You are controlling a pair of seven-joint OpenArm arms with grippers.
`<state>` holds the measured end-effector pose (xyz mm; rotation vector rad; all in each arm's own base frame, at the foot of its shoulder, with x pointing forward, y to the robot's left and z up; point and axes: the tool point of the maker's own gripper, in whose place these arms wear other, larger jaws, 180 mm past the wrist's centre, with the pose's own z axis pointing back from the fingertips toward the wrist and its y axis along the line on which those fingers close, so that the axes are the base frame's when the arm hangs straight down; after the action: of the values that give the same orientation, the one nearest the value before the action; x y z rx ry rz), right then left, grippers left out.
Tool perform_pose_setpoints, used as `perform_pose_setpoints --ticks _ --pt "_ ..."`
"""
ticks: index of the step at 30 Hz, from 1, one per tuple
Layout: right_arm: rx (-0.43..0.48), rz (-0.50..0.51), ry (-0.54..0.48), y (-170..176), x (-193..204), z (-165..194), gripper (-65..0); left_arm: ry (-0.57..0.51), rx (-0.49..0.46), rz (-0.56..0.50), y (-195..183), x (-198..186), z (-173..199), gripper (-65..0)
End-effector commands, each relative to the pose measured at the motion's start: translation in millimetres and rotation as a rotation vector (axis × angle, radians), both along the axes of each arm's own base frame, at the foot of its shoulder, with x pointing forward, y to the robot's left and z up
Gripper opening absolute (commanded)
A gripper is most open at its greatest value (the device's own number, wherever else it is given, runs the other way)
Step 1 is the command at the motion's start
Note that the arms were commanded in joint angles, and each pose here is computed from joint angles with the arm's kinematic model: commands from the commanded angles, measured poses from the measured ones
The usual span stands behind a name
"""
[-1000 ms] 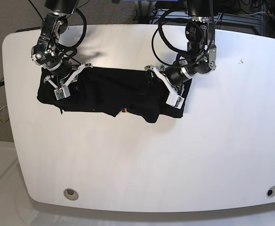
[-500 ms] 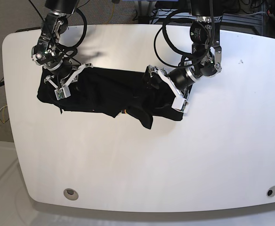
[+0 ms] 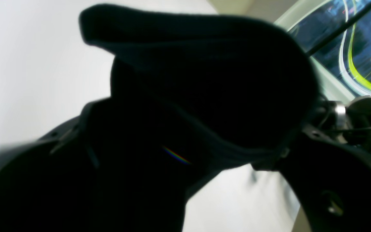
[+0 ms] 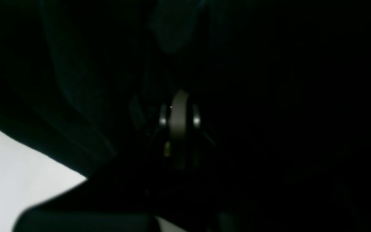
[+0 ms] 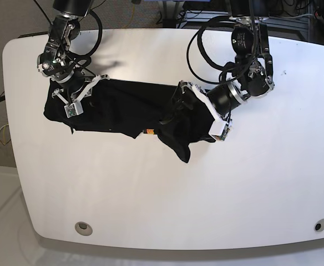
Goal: Fold the T-shirt properly
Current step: 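Fold the held strip end with the left gripper toward the right gripper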
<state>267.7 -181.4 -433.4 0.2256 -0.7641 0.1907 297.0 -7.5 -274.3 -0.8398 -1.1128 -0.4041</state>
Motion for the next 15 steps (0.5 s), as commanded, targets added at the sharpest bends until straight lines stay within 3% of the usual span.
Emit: perform_pose_setpoints --ticks 1,15 --pt "-0.078 0.031 0.163 -5.4 -28.2 -26.1 -65.0 -0.068 -0.033 -0.003 -1.8 3.4 22.9 -11.9" --pt "-0.079 0.031 0.161 -5.4 -27.5 -25.7 -65.0 -0.065 -0.026 -0.002 -1.5 4.0 20.8 -11.9"
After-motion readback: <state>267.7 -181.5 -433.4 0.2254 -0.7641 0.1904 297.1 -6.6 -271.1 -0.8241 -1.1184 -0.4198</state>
